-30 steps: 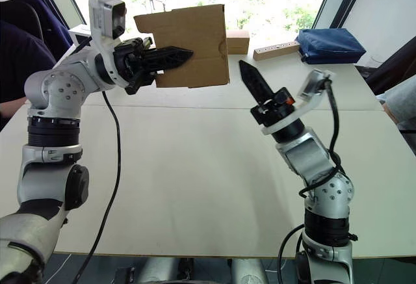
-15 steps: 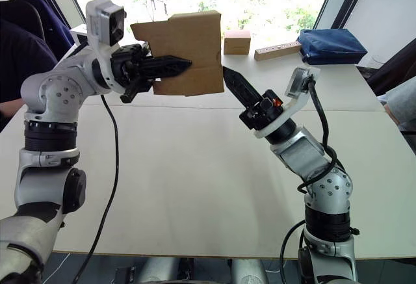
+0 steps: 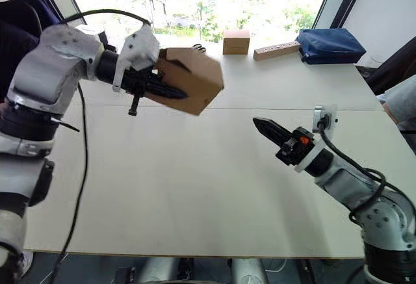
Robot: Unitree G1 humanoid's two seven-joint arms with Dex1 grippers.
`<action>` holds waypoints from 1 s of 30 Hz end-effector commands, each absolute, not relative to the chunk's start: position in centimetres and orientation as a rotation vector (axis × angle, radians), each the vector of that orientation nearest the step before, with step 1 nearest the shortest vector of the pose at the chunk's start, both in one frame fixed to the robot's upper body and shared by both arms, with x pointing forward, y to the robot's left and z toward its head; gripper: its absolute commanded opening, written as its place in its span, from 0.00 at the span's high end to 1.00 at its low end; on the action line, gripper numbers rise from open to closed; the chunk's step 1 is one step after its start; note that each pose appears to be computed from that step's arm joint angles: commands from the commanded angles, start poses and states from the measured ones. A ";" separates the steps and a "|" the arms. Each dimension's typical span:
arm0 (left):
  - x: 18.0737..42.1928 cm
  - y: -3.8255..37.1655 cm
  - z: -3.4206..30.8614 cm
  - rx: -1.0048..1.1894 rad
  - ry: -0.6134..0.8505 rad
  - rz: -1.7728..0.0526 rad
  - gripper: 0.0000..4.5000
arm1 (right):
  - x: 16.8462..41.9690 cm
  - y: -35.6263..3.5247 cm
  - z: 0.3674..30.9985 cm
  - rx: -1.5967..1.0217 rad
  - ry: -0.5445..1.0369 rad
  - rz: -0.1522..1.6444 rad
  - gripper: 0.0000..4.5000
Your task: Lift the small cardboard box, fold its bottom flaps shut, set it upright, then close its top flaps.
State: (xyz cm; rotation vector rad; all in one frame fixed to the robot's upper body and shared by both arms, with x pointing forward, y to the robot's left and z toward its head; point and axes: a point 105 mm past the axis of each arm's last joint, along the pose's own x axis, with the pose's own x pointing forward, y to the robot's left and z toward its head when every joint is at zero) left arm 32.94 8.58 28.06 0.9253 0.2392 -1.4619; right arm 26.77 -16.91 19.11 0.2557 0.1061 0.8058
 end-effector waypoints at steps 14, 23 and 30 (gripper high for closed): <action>31.1 6.7 22.9 1.274 0.860 -1.374 1.00 | 23.7 -14.2 16.6 -0.128 0.209 0.893 0.99; 28.7 4.4 18.0 1.290 0.966 -1.449 1.00 | 23.2 -13.6 15.6 -0.097 0.205 0.829 0.99; 28.5 3.9 17.5 1.314 0.935 -1.455 1.00 | 23.4 -13.8 15.3 -0.095 0.209 0.802 0.99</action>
